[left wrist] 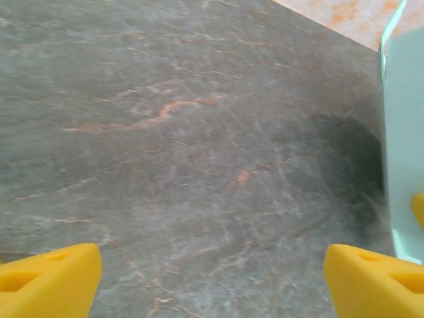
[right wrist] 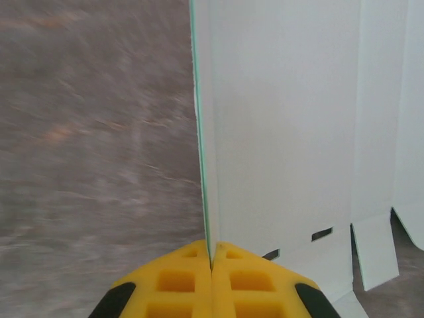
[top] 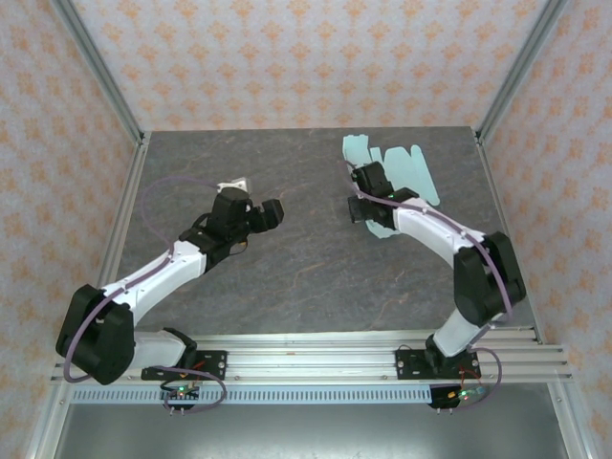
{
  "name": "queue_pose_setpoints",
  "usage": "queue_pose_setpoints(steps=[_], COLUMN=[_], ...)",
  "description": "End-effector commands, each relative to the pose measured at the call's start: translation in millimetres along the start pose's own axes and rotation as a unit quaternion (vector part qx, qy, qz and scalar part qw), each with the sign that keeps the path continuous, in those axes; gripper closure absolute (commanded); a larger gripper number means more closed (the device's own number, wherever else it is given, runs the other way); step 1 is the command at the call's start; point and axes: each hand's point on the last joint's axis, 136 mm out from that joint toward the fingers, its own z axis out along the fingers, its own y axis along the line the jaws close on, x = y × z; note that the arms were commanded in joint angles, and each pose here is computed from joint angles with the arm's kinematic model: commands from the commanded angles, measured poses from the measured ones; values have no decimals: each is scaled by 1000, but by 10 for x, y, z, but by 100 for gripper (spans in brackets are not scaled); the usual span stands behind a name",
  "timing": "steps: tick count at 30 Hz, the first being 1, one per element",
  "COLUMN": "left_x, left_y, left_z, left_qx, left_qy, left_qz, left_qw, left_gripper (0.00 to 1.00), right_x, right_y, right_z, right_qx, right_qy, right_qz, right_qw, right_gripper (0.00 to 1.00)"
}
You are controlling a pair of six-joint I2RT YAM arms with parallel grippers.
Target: Fold the paper box
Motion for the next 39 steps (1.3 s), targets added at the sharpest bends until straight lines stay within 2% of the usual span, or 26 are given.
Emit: queue_pose_setpoints(steps=[1,7,11,16,19,23,27,33,35,39], left_x=[-69,12,17,-8,-45,-238,-532,-995,-1094,-1249], left_y=[-319,-653,-874,-955,-968,-901,-759,-118,96,304], left_z=[-5,-52,-105,-129,-189,-326,-479,-750,-869,-1154], left_qx=[40,97,116,116,116,78,20,-73,-98,-142], left_qy=[-8,-18,-29,-41,-46,-71,-91,-117,-135,-179], left_qz=[29,101,158,199,218,235,220,119,93,78], left_qw=[999,990,980,972,968,966,971,983,982,970], left_gripper=[13,15,15,16,16,16,17,19,19,19], right_x=[-112,-511,-715,-802,-936,-1070,-937,-723,-645,-561], right_y=[306,348,376,457,501,677,774,585,556,547], right_z=[-168,-538,-708,-868,-1157,-1557,-1720,-1648,-1605,-1519], right_qx=[-95,-126,-138,-161,-184,-229,-238,-136,-107,-64], right_qy=[-19,-65,-74,-70,-96,-112,-110,-102,-103,-139], right_qz=[115,223,253,245,212,106,-29,-186,-250,-387], right_qw=[989,964,955,954,955,961,964,968,957,909], right_gripper=[100,99,98,97,96,96,96,97,98,100])
